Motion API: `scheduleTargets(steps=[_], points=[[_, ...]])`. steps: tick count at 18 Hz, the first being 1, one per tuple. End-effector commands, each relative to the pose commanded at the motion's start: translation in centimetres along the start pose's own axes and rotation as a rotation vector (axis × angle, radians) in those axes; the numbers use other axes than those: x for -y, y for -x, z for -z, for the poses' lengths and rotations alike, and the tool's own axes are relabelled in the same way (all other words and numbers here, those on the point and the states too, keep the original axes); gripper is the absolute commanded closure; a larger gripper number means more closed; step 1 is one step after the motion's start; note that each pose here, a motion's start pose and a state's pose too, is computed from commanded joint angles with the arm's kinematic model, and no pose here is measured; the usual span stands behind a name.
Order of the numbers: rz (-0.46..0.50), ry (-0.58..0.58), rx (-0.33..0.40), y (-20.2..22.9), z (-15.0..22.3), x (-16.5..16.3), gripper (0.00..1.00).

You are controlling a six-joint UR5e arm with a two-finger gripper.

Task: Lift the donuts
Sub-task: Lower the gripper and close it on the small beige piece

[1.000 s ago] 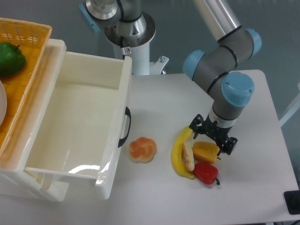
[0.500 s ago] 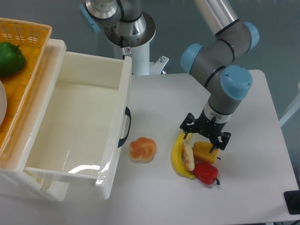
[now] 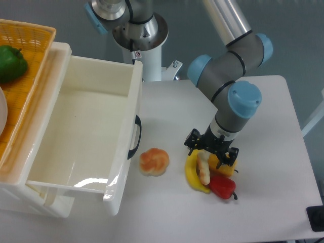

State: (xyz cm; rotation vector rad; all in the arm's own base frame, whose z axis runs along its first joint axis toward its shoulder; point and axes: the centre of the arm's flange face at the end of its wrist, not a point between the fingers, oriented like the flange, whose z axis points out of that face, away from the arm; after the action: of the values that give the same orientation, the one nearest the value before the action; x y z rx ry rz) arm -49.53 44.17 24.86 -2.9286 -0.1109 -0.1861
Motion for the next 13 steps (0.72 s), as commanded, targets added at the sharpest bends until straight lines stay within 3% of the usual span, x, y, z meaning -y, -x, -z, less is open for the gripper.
scheduleTargets(steps=[5, 6, 11, 13], points=[[-0.015, 0.009, 0.023, 0.0, -0.7, 1.0, 0.68], [-0.016, 0.008, 0.024, 0.0, -0.7, 1.1, 0.74], [-0.025, 0.003, 0.033, 0.1, -0.2, 1.5, 0.75], [-0.021, 0.001, 0.035, 0.2, -0.1, 1.6, 0.92]])
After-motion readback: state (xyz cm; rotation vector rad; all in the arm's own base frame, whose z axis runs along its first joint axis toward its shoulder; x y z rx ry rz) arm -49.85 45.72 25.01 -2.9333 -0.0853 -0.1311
